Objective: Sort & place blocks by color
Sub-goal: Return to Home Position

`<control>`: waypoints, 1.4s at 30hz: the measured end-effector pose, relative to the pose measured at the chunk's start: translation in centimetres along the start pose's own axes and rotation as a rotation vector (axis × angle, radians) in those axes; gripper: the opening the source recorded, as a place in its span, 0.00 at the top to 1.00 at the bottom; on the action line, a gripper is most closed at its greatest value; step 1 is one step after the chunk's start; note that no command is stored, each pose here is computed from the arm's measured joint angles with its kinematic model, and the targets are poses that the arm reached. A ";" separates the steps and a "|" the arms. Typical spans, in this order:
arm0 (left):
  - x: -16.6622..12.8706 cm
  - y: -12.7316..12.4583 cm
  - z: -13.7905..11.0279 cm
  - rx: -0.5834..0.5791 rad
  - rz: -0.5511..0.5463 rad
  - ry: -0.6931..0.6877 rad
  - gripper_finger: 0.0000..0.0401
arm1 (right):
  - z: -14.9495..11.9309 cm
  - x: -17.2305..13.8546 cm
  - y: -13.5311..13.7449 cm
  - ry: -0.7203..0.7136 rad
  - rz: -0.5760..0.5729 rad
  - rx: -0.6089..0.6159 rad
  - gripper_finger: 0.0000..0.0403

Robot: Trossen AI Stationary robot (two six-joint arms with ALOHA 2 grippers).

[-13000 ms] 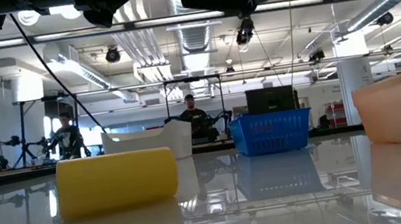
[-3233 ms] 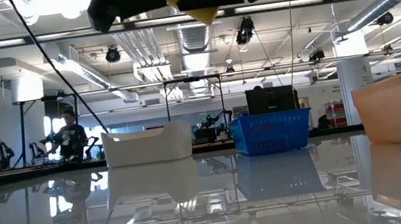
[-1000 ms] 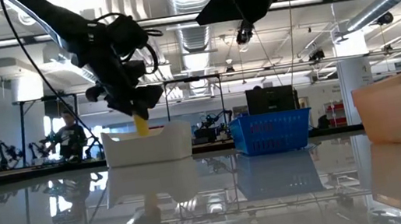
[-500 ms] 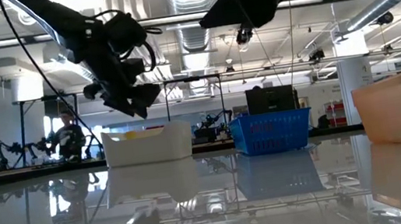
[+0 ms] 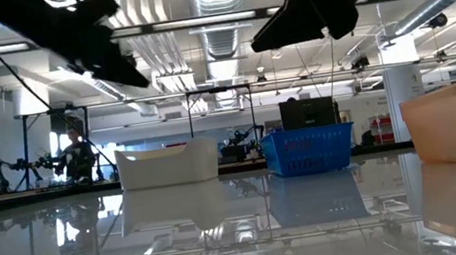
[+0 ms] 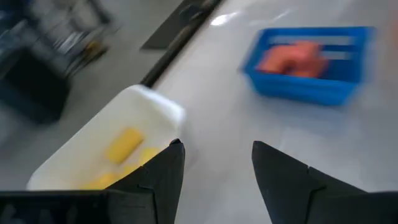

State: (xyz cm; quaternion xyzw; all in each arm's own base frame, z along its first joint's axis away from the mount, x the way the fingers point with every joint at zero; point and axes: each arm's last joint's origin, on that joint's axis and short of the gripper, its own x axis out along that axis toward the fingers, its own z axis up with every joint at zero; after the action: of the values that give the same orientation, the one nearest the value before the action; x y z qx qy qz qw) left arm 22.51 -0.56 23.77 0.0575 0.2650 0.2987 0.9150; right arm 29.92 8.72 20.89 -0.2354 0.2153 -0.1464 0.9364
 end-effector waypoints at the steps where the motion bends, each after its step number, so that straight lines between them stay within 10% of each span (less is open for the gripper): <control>1: -0.8 -0.3 -0.6 0.017 -0.037 -0.028 0.57 | -0.3 -0.2 -0.6 -0.012 0.014 0.013 0.42; 9: -4.1 0.7 -4.9 -0.062 -0.225 -0.234 0.63 | -3.0 -2.2 -4.5 -0.175 0.102 0.091 0.48; 25: -5.3 3.9 -11.7 -0.180 -0.258 -0.432 0.99 | -9.0 -7.1 -9.2 -0.311 -0.013 0.233 0.55; 42: -5.7 4.5 -12.6 -0.177 -0.293 -0.530 0.98 | -12.3 -11.3 -10.9 -0.466 -0.157 0.284 0.65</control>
State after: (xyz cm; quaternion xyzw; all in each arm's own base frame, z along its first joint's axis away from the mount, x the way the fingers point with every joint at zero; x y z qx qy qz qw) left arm 9.76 -0.92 16.81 0.0145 -0.0044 0.1603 0.9870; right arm 12.47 -0.96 20.32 -0.1449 -0.0474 -0.1890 0.9701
